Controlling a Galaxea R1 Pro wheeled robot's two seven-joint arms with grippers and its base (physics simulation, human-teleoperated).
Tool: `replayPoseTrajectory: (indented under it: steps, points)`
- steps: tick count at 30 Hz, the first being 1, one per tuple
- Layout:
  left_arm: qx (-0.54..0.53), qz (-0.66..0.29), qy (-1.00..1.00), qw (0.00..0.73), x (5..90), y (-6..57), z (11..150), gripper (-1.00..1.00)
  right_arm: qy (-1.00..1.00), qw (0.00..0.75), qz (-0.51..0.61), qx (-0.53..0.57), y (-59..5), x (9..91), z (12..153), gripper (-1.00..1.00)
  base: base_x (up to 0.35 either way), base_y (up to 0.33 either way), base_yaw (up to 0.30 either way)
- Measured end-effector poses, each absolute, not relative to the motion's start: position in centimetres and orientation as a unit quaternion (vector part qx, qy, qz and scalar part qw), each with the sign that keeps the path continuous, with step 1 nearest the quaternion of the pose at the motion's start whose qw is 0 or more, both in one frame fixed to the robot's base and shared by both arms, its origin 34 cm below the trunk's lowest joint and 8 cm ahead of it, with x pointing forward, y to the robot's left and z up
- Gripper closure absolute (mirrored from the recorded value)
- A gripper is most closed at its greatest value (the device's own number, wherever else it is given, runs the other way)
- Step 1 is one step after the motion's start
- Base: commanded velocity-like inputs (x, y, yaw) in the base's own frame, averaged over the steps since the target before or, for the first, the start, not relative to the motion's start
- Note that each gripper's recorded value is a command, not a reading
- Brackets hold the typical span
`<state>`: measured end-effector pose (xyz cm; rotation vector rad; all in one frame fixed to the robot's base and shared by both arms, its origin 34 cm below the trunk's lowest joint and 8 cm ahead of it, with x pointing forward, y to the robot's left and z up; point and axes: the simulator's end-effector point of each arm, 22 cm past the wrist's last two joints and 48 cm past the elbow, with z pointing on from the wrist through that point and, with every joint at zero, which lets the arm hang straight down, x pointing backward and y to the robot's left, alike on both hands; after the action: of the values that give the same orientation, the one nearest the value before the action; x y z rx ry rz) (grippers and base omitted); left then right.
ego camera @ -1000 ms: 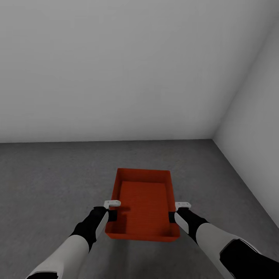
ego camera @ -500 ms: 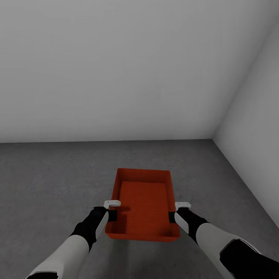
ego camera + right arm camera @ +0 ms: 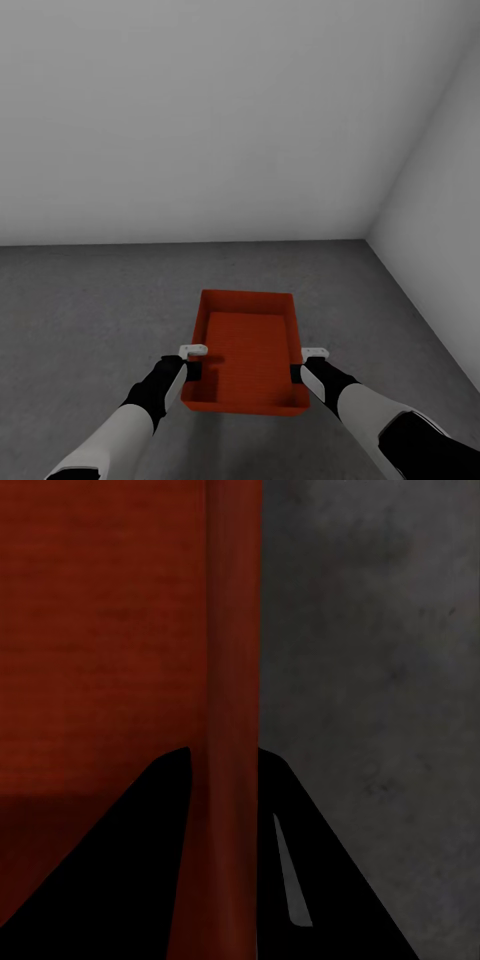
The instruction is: Move the two storage containers from the living room to the garage. In the garage, place one container on the floor and stack the other container on top of it (either order is fine).
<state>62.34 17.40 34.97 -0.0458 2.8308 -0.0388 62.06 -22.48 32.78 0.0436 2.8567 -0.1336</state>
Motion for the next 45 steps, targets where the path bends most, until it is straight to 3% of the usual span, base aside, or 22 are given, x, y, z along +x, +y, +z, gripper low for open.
replayPoseTrajectory:
  steps: [1,9,45]
  points:
    - [-0.016,0.024,0.987,0.159,62.7,19.2,35.3,-1.00,0.989,0.141,-0.043,0.009,-22.1,61.9,32.7,-1.00,0.000,0.000,0.000]
    - [-0.019,0.051,0.987,0.154,62.4,20.5,35.2,-1.00,0.989,0.140,-0.048,-0.001,-22.2,61.9,32.7,-1.00,0.000,0.000,0.000]
    - [-0.022,0.053,0.985,0.162,62.8,20.6,35.4,-1.00,0.989,0.141,-0.051,0.001,-22.5,61.9,32.7,-1.00,0.000,0.000,0.000]
